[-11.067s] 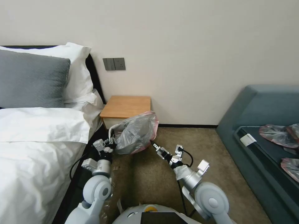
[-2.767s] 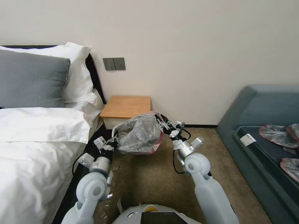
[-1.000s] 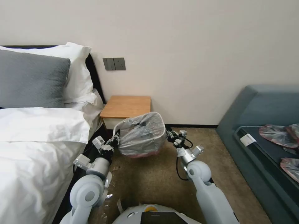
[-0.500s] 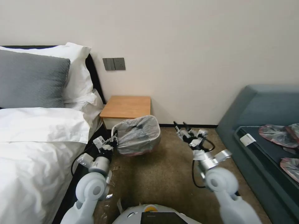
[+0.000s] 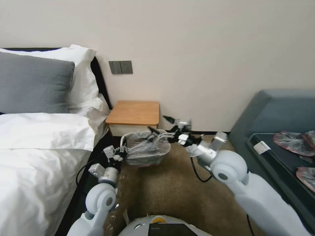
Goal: Pick up the garbage bag from the table and place it over the trash can.
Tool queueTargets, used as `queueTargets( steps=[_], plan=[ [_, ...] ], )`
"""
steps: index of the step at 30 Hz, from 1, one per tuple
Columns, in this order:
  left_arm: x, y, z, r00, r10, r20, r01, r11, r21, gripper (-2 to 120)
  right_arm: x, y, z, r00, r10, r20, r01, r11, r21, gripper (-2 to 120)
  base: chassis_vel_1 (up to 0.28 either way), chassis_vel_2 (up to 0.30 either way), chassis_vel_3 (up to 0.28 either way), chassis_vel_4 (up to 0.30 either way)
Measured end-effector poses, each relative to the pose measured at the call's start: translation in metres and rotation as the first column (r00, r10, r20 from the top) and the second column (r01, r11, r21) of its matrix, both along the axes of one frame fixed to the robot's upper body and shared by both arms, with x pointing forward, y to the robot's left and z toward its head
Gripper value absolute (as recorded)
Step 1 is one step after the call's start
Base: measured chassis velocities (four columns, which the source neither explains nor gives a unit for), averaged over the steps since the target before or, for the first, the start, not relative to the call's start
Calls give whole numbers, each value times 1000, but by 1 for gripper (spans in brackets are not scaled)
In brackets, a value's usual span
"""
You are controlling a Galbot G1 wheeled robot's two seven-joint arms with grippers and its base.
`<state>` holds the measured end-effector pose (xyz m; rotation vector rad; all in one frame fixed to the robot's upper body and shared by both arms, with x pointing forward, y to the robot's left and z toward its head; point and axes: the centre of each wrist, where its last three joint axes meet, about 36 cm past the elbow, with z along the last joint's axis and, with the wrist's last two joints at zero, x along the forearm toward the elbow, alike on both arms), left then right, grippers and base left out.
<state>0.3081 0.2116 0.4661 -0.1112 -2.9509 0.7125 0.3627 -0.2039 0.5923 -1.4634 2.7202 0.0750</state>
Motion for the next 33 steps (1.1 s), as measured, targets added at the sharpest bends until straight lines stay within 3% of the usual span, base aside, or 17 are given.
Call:
queueTargets(
  steps=[7, 11, 16, 18, 22, 25, 29, 32, 33],
  plan=[
    [2, -8, -8, 998, -54, -10, 55, 998, 28, 8, -5, 1, -8, 996, 90, 19, -84, 977, -194, 96, 0, 0, 0, 0],
    [1, -11, -14, 996, -83, 27, 81, 993, 90, 8, 8, 11, -7, 987, 155, 35, -138, 947, -290, 78, 0, 0, 0, 0],
    [0, -12, -16, 993, -108, 52, 100, 987, 129, 8, 18, 16, -7, 979, 201, 23, -180, 919, -351, 65, 0, 0, 0, 0],
    [0, -12, -17, 991, -118, 69, 106, 983, 153, 8, 28, 18, -10, 974, 225, 5, -204, 895, -397, 53, 0, 0, 0, 0],
    [0, -11, -16, 990, -121, 77, 107, 980, 165, 8, 40, 20, -9, 971, 240, 1, -214, 866, -452, 44, 0, 0, 0, 0],
    [0, -9, -13, 988, -122, 93, 104, 978, 179, 8, 55, 27, -9, 966, 259, -1, -223, 831, -510, 28, 0, 0, 0, 0],
    [0, -9, -12, 988, -121, 98, 101, 978, 181, 8, 58, 32, -9, 964, 267, -11, -232, 815, -532, 19, 0, 0, 0, 0],
    [-1, -9, -10, 987, -120, 104, 100, 978, 181, 8, 63, 38, -18, 961, 275, -22, -238, 788, -567, 3, 0, 0, 0, 0],
    [-1, -9, -10, 987, -120, 104, 100, 978, 181, 8, 63, 38, -18, 961, 275, -22, -238, 788, -567, 3, 0, 0, 0, 0]
  ],
)
